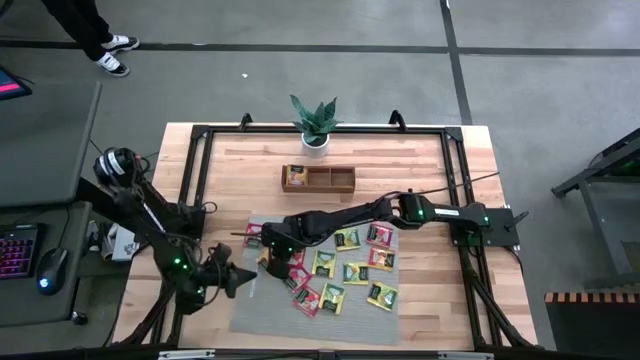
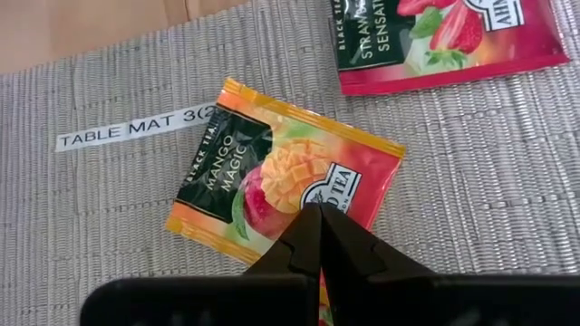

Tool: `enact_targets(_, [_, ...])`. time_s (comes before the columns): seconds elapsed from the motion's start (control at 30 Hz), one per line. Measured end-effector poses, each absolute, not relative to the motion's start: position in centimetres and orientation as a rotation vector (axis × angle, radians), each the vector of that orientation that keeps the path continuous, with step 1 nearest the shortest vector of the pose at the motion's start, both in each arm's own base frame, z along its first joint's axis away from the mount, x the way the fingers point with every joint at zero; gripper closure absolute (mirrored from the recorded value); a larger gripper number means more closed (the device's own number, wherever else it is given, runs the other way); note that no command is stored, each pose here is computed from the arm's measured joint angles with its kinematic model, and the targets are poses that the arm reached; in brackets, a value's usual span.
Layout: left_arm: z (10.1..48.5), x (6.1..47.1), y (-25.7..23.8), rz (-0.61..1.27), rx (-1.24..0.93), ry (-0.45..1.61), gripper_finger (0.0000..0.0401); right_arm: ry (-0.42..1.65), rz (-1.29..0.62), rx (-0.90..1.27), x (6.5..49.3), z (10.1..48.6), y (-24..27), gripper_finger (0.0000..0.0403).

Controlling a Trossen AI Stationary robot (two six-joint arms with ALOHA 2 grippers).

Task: Pick & Place Tea
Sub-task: Put the orange tea bag into the left section of the wooden organizer

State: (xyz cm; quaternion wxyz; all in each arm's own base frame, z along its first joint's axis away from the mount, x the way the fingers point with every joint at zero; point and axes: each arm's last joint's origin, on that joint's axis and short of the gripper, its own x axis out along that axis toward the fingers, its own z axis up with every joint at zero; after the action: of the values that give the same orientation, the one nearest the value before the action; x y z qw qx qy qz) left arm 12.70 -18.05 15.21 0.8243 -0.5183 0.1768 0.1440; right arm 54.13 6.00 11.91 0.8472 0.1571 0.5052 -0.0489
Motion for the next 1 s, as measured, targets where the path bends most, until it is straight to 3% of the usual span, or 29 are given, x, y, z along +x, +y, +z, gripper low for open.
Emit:
enact_targets(0.33, [14.3, 15.5, -15.2, 0.469, -1.144, 0.541, 0.0401, 1.073, -0.119, 0.358, 54.1, 11.9, 5.9, 0.0403])
enact_targets(0.67, [13.2, 14.2, -14.5, 0.664, -1.267, 0.653, 0.0393, 1.112, -0.12, 0.338, 53.7, 11.7, 5.8, 0.0403])
enact_targets(0.8, [13.5, 14.3, -14.7, 0.644, -1.312, 0.588, 0.0362, 1.108, -0.118, 0.338, 53.7, 11.7, 5.8, 0.0403])
enact_targets(1.0, [13.6, 14.7, -14.5, 0.669, -1.381, 0.521, 0.0275, 1.098, -0.109, 0.345, 53.9, 11.8, 5.8, 0.0403])
